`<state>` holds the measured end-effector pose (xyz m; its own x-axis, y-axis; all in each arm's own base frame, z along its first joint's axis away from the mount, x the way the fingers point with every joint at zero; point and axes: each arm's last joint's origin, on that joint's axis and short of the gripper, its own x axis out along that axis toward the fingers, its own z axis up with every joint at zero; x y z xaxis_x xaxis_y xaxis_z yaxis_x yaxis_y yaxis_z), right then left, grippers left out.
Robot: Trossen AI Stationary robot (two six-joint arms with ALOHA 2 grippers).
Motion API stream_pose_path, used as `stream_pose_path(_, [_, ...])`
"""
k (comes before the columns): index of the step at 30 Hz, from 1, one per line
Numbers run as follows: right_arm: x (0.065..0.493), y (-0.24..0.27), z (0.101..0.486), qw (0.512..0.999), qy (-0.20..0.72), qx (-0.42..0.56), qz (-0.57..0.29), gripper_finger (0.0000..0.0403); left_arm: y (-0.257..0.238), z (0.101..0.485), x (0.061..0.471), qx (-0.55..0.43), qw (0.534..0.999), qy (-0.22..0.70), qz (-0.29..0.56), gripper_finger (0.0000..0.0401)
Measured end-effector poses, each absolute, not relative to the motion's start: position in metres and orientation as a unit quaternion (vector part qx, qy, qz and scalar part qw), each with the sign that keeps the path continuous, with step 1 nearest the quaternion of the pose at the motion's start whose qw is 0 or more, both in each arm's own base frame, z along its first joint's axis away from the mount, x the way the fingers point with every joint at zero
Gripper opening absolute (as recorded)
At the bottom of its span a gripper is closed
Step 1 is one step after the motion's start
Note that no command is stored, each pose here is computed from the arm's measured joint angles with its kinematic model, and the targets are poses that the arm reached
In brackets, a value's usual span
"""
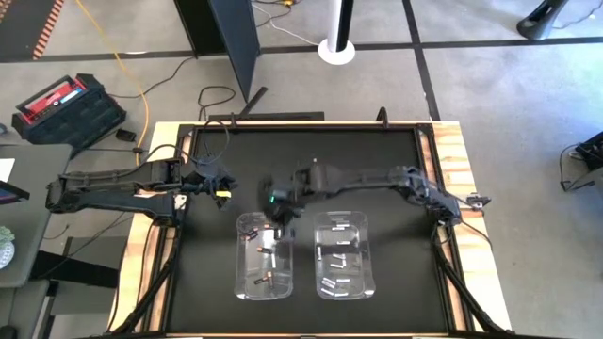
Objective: Sort batteries
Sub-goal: Put the black battery into the left transparent bin
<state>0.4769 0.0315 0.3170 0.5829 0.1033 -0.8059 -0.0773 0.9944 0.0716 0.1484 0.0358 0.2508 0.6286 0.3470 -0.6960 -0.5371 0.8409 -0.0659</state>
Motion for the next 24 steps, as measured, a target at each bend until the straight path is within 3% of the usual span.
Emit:
stream_pose_path(13, [0.514,0.097,0.215,0.857,0.510,0.048,0.055,0.0053,0.036,0.251,0.148,-0.135,0.892,0.354,0.248,0.0091])
stream_pose_path(24, [0.518,0.093,0.204,0.852,0.517,0.059,0.052,0.0053,0.036,0.251,0.148,-0.135,0.892,0.354,0.248,0.0091])
